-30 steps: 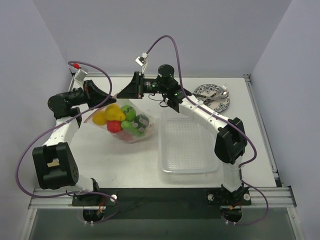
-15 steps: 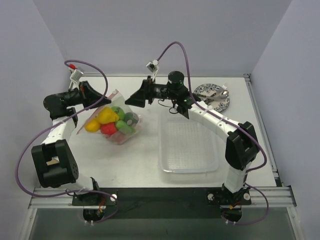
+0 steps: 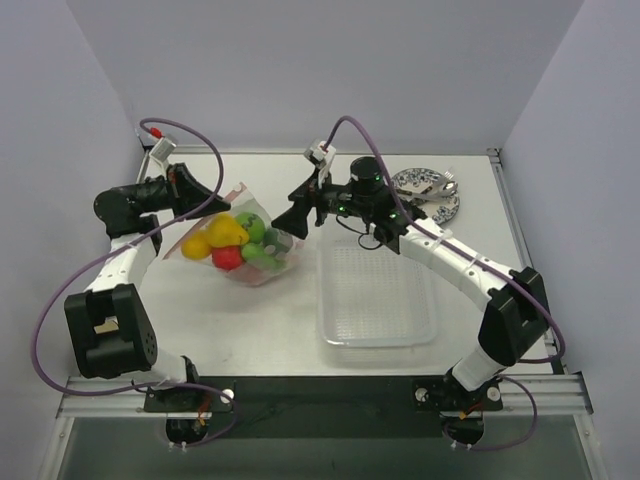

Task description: Open the zip-top bag and remove the fake food

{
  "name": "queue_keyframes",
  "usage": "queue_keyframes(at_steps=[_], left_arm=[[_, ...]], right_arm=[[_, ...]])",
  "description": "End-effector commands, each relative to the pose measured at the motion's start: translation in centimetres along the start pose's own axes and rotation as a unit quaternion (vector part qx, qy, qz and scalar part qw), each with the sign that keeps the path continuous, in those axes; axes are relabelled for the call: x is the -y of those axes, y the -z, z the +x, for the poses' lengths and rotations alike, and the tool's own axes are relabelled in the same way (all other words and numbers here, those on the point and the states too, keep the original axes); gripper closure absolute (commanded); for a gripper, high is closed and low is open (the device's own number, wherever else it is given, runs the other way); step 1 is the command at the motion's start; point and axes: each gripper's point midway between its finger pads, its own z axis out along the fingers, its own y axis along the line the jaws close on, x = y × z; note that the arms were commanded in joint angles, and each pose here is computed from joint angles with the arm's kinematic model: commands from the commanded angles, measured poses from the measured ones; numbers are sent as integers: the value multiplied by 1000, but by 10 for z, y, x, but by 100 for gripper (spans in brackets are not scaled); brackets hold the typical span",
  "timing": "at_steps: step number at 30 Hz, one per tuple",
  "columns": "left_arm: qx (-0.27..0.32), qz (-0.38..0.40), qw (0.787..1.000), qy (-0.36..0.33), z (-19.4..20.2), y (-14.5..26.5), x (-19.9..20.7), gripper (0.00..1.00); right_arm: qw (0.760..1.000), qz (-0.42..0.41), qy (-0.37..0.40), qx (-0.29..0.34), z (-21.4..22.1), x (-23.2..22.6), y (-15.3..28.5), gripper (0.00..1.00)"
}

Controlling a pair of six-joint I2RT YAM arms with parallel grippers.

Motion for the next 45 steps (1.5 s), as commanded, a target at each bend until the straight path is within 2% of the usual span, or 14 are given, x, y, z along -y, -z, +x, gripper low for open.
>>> queue_keyframes(at_steps=[1,7,10,15,22,25,26,27,29,31,37,42,44,45], left_arm=[[-71,19,977,-201,6,-2,36,100],[-83,50,979,-180,16,-18,44,100],[-86,55,979,-175,16,-21,46,100],[-89,60,981,-160,16,-24,45,100],[-93,68,981,-159,18,-28,49,100],[-93,69,981,-156,20,-28,50,100],[-94,69,981,-157,20,-28,50,100],[-93,69,981,-158,20,-28,52,100],[-93,69,981,-159,19,-28,52,100],[-92,67,980,-160,15,-28,51,100],[-90,62,981,-163,10,-26,45,100],[-89,60,980,-164,7,-26,45,100],[-89,60,980,-164,6,-26,45,100],[-89,60,980,-165,6,-26,45,100]], right_arm=[[987,-54,121,89,-58,-26,26,0],[979,-124,129,102,-71,-43,23,0],[972,-194,102,90,-68,-61,20,7],[964,-239,60,97,-75,-70,18,19],[951,-286,25,112,-84,-67,13,20],[943,-312,5,113,-90,-68,10,33],[941,-321,1,110,-91,-69,10,44],[934,-338,16,114,-92,-72,10,48],[928,-358,-10,103,-92,-76,13,56],[922,-376,-20,94,-86,-77,15,58],[928,-359,-21,99,-80,-67,21,60],[958,-272,15,91,-64,-47,11,60],[968,-234,43,85,-63,-46,8,69],[973,-219,51,58,-48,-41,3,73]])
